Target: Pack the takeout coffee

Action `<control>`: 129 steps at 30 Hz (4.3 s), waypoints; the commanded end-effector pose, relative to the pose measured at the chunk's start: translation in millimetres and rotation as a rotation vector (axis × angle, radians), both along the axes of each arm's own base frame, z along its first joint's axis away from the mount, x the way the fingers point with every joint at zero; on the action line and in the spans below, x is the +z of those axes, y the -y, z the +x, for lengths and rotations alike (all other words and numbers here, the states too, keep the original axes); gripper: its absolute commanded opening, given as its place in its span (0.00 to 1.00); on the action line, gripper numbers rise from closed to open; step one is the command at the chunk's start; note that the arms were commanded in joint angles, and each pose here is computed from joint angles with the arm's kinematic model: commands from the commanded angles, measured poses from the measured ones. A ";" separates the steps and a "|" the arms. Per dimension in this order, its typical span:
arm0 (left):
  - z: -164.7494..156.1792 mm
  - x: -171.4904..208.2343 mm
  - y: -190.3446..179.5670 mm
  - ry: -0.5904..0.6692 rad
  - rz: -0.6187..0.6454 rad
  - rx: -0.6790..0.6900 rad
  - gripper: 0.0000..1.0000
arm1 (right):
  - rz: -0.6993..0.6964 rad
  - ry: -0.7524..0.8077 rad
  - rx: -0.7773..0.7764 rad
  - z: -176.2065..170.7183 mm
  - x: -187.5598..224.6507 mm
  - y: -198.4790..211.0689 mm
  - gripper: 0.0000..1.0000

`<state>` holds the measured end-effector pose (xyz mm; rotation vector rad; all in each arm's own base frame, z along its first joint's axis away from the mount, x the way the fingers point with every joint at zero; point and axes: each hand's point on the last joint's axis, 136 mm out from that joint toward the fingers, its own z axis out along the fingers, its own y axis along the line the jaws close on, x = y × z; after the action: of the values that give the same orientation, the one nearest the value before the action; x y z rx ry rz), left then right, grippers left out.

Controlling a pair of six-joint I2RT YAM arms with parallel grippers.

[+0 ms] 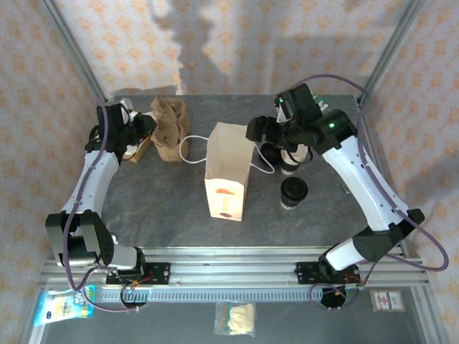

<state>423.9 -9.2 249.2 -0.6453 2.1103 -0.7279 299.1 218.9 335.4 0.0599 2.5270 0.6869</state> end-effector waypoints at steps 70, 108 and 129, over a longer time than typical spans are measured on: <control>-131.6 221.1 110.6 0.399 0.050 -0.392 0.00 | -0.242 1.407 0.747 -73.6 205.7 -19.3 0.79; -184.5 189.7 195.1 0.286 0.235 -0.739 0.00 | -0.464 1.119 0.946 -27.4 113.1 -107.6 0.69; -187.3 188.9 205.1 0.297 0.249 -0.761 0.00 | -0.443 1.079 1.000 -27.9 87.9 -117.6 0.55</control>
<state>239.3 -213.9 426.9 0.3950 2.1335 -0.8704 273.1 335.3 408.8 -1.4229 1.4811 0.2817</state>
